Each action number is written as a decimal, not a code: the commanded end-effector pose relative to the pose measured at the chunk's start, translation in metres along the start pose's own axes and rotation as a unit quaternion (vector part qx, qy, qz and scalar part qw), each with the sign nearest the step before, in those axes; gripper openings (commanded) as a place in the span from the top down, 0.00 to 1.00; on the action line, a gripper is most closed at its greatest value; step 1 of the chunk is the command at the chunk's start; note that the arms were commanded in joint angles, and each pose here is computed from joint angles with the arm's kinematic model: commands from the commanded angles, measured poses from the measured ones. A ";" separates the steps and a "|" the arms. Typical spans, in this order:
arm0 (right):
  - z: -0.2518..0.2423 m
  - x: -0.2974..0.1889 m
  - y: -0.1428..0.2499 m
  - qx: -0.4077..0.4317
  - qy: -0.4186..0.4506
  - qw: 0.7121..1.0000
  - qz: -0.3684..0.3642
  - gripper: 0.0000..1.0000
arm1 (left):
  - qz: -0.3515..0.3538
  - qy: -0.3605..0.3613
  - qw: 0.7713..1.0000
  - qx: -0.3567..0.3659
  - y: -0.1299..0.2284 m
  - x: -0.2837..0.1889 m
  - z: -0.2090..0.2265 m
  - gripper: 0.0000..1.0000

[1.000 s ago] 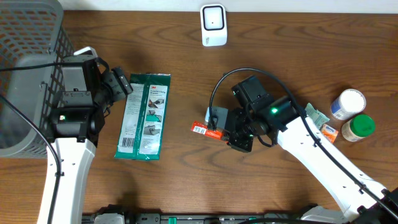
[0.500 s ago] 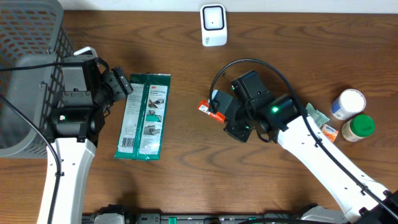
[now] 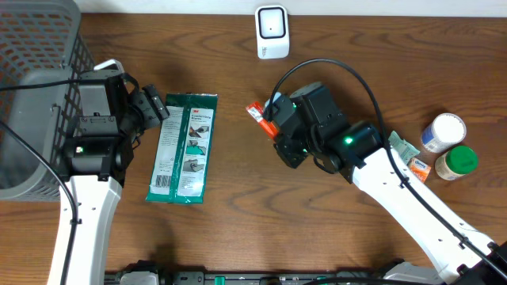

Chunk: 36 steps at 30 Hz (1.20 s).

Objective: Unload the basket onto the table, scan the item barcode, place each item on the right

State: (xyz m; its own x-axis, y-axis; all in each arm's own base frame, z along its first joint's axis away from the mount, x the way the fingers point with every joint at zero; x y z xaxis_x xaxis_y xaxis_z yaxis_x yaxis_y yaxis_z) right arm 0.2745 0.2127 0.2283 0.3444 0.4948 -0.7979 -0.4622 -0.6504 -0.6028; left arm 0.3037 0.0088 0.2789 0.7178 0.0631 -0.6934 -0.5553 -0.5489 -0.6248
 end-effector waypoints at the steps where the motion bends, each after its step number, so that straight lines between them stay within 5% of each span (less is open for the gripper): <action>1: 0.015 -0.012 -0.018 0.072 -0.076 0.993 -0.047 0.99 | -0.016 0.004 1.000 -0.003 -0.008 -0.001 -0.003 0.15; 7: 0.005 -0.022 -0.025 0.156 -0.152 0.972 -0.085 0.99 | 0.090 0.162 0.983 -0.009 0.013 -0.008 -0.034 0.21; 9: -0.001 -0.029 -0.031 0.167 -0.186 0.962 -0.114 0.99 | 0.135 0.240 0.961 0.018 0.023 -0.016 -0.048 0.30; 13: -0.020 -0.044 -0.047 0.214 -0.221 0.935 -0.174 0.99 | 0.205 0.372 0.904 0.048 0.037 -0.035 -0.068 0.30; 23: -0.036 -0.059 -0.072 0.291 -0.232 0.898 -0.234 0.99 | 0.237 0.498 0.829 0.100 0.045 -0.057 -0.082 0.30; 29: -0.039 -0.066 -0.082 0.336 -0.249 0.873 -0.249 0.99 | 0.224 0.515 0.819 0.117 0.043 -0.059 -0.087 0.30; 36: -0.035 -0.068 -0.087 0.348 -0.263 0.864 -0.252 0.99 | 0.193 0.562 0.781 0.193 0.055 -0.069 -0.114 0.30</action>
State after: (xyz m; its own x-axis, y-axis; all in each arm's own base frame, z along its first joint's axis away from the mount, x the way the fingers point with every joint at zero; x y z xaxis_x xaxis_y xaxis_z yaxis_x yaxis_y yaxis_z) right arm 0.3253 0.2132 0.3205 0.3242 0.9145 -0.2422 -0.7930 0.1231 -0.5966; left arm 0.2744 -0.1085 0.3272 0.3103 -0.9127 -0.2659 -0.7922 -0.0937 -0.6031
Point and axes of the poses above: each gripper's point midway between its finger pads, its own x axis out along the fingers, its own z axis along the line the jaws close on, y = z × x, the point moved 7 cm from there along -x, back along the fingers, and after that the axes turned 11 degrees about -x, right-handed, at the moved point
